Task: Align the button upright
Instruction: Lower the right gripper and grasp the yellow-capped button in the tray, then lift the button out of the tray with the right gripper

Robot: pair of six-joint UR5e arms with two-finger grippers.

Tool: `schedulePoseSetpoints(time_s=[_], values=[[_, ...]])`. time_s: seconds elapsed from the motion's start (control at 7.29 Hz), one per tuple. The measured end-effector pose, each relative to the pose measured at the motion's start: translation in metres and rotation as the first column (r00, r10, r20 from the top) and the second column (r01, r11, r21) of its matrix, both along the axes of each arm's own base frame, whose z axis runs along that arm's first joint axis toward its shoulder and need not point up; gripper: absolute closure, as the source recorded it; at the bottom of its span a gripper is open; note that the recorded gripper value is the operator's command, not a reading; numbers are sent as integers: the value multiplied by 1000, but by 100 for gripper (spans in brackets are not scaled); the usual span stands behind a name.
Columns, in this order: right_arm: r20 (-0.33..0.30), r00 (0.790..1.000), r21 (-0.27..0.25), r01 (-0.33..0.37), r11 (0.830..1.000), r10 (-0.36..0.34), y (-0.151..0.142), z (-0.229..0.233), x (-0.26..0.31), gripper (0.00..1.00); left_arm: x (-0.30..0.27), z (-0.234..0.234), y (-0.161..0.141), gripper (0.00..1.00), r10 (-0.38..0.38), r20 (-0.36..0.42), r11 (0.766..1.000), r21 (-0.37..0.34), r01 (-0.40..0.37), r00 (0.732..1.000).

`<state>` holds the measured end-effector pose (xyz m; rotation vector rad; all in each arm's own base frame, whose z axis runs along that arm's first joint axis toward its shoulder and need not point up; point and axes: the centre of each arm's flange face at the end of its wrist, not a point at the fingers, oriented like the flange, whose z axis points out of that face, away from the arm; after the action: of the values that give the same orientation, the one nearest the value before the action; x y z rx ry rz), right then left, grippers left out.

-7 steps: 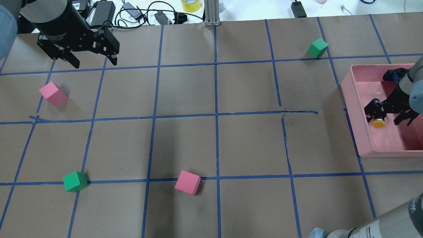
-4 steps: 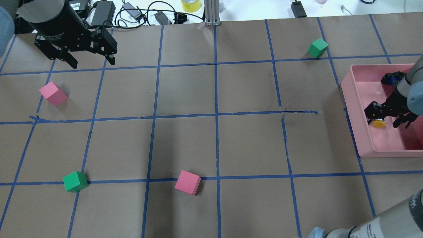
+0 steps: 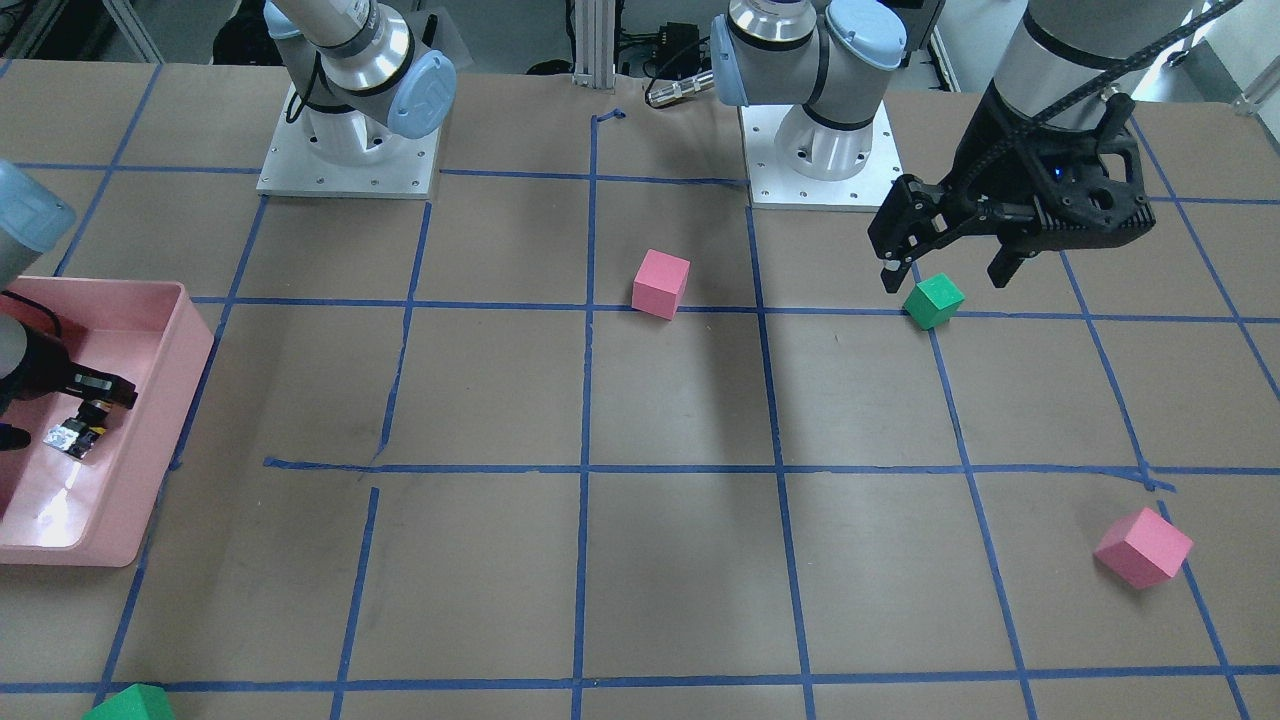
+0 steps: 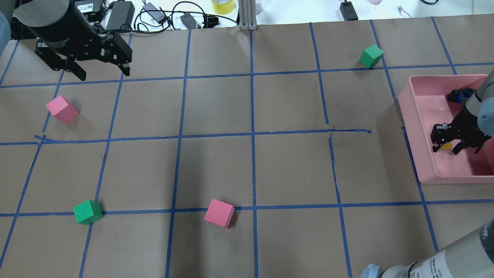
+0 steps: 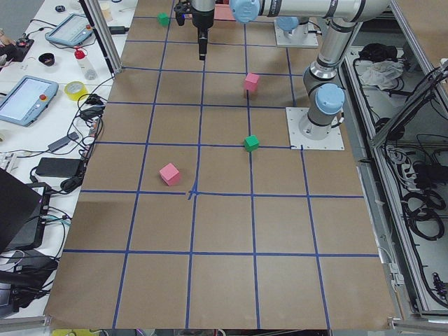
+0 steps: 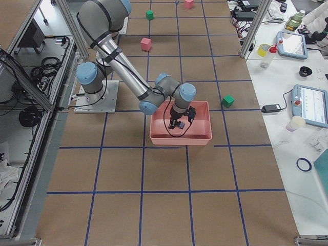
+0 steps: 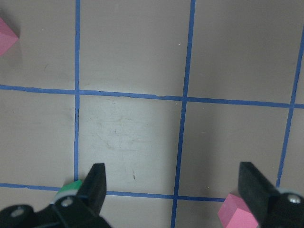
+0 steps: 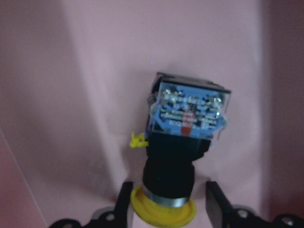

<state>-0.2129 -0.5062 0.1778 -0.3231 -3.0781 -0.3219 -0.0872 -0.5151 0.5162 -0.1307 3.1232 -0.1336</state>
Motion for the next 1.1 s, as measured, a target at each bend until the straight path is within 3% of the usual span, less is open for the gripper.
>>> schedulePoseSetpoints(time_s=[0.55, 1.1], values=[[-7, 1000, -22, 7, 1000, -8, 0, 28, 0, 100, -4, 6, 7, 0, 8, 0, 1000, -11, -8, 1000], [-1, 1000, -52, -3, 999, 3, -25, 118, -6, 100, -17, 6, 8, 1, 87, -25, 996, -24, -88, 996]])
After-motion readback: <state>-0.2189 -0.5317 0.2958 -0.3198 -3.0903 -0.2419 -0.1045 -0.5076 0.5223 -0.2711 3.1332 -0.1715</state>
